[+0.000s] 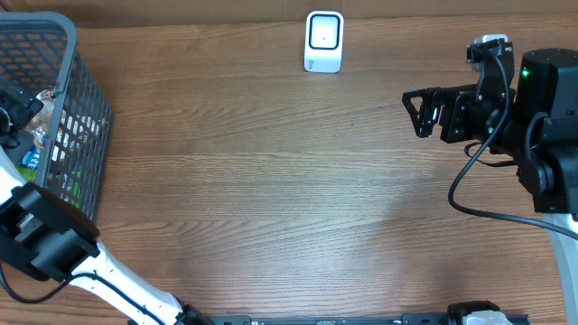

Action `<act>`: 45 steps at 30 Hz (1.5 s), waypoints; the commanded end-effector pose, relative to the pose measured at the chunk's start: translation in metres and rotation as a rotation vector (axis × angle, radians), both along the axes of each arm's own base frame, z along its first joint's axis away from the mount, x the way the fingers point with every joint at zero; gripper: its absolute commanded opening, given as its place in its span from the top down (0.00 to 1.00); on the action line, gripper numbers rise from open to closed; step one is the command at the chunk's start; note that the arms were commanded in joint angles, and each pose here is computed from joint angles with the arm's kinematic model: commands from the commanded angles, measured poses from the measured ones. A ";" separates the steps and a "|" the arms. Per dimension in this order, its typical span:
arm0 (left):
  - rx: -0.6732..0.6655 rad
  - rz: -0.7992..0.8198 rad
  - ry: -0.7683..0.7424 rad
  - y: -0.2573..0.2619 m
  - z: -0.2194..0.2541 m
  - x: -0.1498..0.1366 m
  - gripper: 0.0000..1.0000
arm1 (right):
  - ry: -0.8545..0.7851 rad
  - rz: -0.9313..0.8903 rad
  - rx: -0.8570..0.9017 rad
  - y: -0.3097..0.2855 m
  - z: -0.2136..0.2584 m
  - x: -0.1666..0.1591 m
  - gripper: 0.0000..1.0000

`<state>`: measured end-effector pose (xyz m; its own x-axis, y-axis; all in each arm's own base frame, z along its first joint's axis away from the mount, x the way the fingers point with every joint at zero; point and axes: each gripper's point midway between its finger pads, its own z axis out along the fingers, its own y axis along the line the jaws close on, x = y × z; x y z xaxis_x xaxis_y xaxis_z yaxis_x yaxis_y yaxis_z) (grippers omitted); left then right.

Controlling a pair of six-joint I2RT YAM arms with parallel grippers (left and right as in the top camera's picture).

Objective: Scan the item barcode
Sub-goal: 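Reach the left gripper into the grey basket toward the snack bags, then lift the dried mushroom bag out and drop it on the table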

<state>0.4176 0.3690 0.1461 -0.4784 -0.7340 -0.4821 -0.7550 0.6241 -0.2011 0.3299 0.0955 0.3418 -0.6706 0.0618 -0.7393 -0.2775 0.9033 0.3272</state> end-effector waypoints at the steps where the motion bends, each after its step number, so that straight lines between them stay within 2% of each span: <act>1: 0.001 0.000 0.013 0.002 -0.021 0.013 0.00 | -0.024 0.005 0.011 0.002 0.012 -0.001 0.00; 8: 0.027 -0.030 0.026 -0.002 -0.058 0.041 0.00 | 0.022 -0.004 -0.001 0.001 0.000 -0.001 0.00; 14: 0.037 -0.038 0.086 -0.007 -0.101 0.052 0.00 | 0.079 -0.004 -0.007 0.001 -0.014 0.001 0.00; 17: 0.022 -0.030 0.092 -0.009 -0.113 0.054 0.21 | 0.093 -0.004 -0.009 0.001 -0.018 0.004 0.00; 18: 0.022 -0.026 0.090 -0.009 -0.112 0.054 0.33 | 0.096 -0.004 -0.009 0.001 -0.019 0.005 0.00; 19: 0.024 -0.026 0.087 -0.009 -0.111 0.055 0.58 | 0.098 -0.004 -0.009 0.001 -0.020 0.006 0.00; 21: 0.031 -0.015 0.068 -0.006 -0.105 0.058 0.75 | 0.099 -0.004 -0.009 0.002 -0.021 0.008 0.00; 24: 0.044 -0.016 0.041 -0.004 -0.091 0.063 0.96 | 0.097 -0.004 -0.008 0.002 -0.022 0.010 0.00; 31: 0.095 -0.014 -0.029 -0.001 -0.024 0.068 0.96 | 0.094 -0.003 -0.002 0.003 -0.021 0.011 0.00; 34: 0.119 -0.016 -0.067 -0.006 0.023 0.063 0.96 | 0.095 -0.005 0.000 0.003 -0.021 0.011 0.00; 45: 0.232 -0.035 -0.185 -0.054 0.186 0.001 0.96 | 0.057 -0.005 0.003 0.003 -0.014 0.017 0.00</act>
